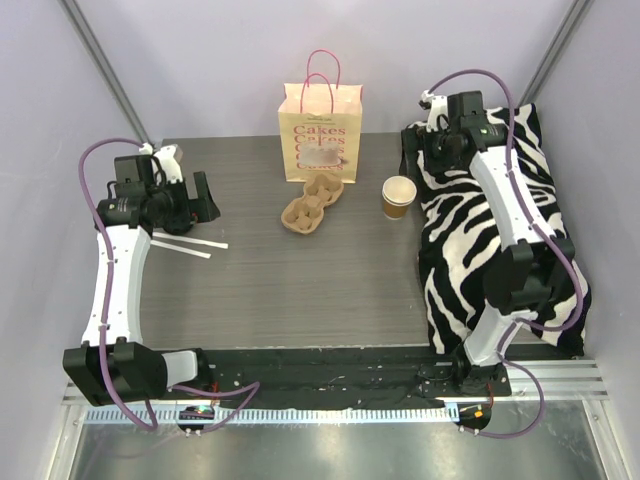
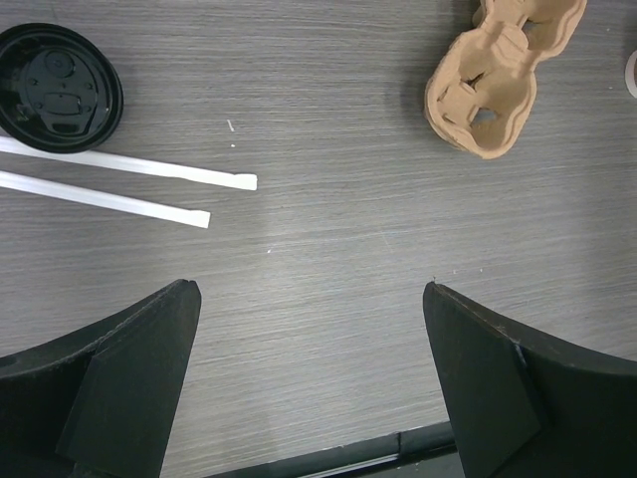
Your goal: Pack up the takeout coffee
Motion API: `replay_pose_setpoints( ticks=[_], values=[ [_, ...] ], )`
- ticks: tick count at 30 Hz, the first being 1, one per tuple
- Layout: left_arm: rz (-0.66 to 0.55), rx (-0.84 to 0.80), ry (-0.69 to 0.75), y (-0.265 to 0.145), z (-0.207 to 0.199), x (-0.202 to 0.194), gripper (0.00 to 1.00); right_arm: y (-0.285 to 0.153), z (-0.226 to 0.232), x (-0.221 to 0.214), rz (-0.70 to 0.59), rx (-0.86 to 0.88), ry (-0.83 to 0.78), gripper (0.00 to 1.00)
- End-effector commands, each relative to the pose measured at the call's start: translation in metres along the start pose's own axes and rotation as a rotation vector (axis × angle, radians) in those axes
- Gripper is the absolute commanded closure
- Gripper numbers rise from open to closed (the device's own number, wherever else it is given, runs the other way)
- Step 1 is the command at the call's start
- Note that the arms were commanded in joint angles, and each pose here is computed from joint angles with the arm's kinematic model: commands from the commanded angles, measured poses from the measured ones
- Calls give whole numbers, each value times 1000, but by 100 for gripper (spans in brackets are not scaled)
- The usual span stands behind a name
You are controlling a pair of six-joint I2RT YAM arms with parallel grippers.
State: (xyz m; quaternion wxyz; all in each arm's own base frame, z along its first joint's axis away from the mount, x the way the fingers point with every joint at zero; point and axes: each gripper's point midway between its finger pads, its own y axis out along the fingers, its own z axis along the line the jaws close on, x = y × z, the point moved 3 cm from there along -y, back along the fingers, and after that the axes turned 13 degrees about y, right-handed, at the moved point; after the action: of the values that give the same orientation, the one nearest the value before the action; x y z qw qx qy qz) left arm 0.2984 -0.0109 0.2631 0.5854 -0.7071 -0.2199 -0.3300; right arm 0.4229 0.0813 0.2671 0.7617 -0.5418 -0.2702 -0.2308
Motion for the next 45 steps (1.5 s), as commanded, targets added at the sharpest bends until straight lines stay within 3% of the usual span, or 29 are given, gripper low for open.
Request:
replay_pose_setpoints(
  ticks=[1,11,31,45],
  values=[
    [-72,-5,1,-7,-2,19,0,15,-11,1,36,-60,28,5],
    [-65,-28,-2,-3,-4,20,0,55,-27,-12,121,-62,75,37],
    [-47,-70,-6,8,-6,16,0,99,-50,-24,202,-50,152,54],
    [-73,-95,8,8,-9,25,0,105,-49,-29,229,-18,172,78]
  ],
)
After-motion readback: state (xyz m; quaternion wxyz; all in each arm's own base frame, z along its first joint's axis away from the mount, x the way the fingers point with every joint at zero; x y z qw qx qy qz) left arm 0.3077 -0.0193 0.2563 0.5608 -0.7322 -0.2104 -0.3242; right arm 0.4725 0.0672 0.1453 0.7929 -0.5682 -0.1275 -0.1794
